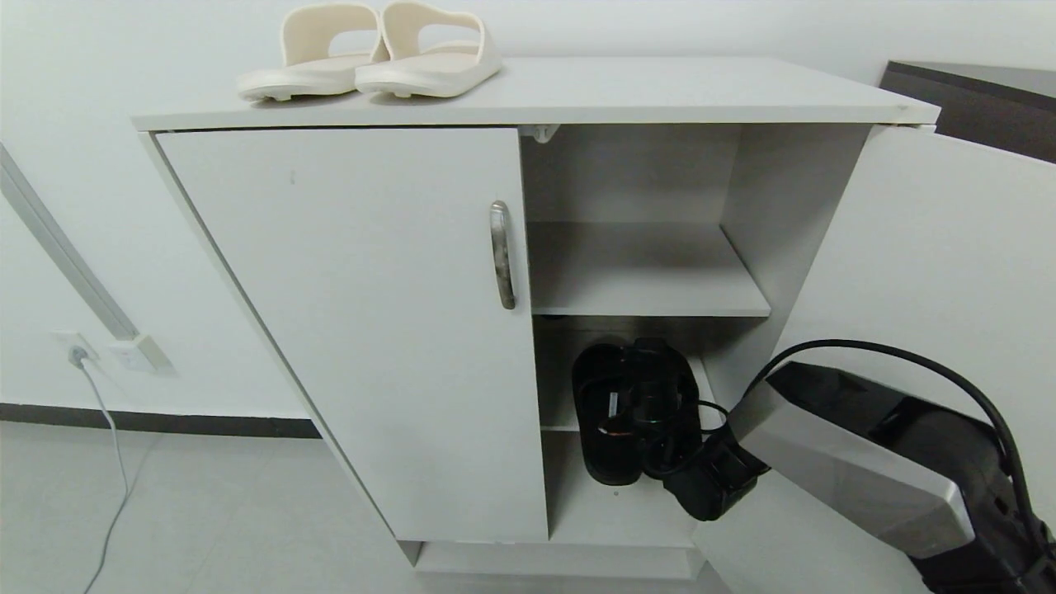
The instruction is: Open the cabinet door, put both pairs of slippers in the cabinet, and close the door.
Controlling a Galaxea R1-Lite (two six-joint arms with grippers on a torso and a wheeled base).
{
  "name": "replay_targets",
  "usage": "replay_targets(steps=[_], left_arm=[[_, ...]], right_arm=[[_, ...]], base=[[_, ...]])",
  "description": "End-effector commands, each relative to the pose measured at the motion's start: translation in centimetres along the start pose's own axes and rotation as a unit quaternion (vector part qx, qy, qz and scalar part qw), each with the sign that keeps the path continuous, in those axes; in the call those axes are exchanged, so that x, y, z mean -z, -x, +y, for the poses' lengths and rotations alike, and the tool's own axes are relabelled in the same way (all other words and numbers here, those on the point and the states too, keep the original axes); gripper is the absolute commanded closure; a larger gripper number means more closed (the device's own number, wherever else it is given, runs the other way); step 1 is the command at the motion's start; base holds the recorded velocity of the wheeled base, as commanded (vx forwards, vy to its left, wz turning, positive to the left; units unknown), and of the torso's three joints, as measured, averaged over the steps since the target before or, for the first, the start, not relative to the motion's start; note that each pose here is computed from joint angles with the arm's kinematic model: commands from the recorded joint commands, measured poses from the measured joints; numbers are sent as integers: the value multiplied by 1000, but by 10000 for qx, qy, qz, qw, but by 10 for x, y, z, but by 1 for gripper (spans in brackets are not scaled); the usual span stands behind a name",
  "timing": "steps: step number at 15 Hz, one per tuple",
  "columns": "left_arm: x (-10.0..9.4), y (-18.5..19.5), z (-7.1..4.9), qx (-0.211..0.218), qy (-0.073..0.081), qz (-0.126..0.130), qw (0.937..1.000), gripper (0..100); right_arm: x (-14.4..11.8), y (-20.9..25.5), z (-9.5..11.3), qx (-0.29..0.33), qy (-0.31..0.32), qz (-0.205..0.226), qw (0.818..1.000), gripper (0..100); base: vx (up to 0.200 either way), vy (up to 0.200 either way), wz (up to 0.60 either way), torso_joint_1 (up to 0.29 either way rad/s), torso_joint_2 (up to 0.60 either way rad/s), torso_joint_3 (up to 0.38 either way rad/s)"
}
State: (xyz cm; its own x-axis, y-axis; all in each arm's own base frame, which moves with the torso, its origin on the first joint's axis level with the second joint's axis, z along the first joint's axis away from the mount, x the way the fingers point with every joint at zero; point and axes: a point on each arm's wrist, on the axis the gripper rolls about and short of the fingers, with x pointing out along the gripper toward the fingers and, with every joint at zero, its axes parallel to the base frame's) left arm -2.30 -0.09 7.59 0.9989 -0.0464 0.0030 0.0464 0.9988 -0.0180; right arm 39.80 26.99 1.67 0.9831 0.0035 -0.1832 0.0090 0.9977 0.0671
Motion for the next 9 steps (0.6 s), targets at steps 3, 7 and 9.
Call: replay_targets(steps=[3, 7, 9], left_arm=[[0, 0, 0, -2, 10, 7, 10000, 100], [0, 0, 0, -10, 17, 7, 10000, 100], [0, 0, 0, -10, 17, 7, 10000, 100]], right_arm=[[7, -26, 6, 87, 18, 10, 10000, 100], [-2, -47, 8, 180, 27, -20, 9998, 100], [-8, -55, 11, 199, 10, -40, 9998, 100]], base=[[0, 0, 0, 0, 0, 0], [0, 0, 0, 0, 0, 0], [0, 0, 0, 0, 0, 0]])
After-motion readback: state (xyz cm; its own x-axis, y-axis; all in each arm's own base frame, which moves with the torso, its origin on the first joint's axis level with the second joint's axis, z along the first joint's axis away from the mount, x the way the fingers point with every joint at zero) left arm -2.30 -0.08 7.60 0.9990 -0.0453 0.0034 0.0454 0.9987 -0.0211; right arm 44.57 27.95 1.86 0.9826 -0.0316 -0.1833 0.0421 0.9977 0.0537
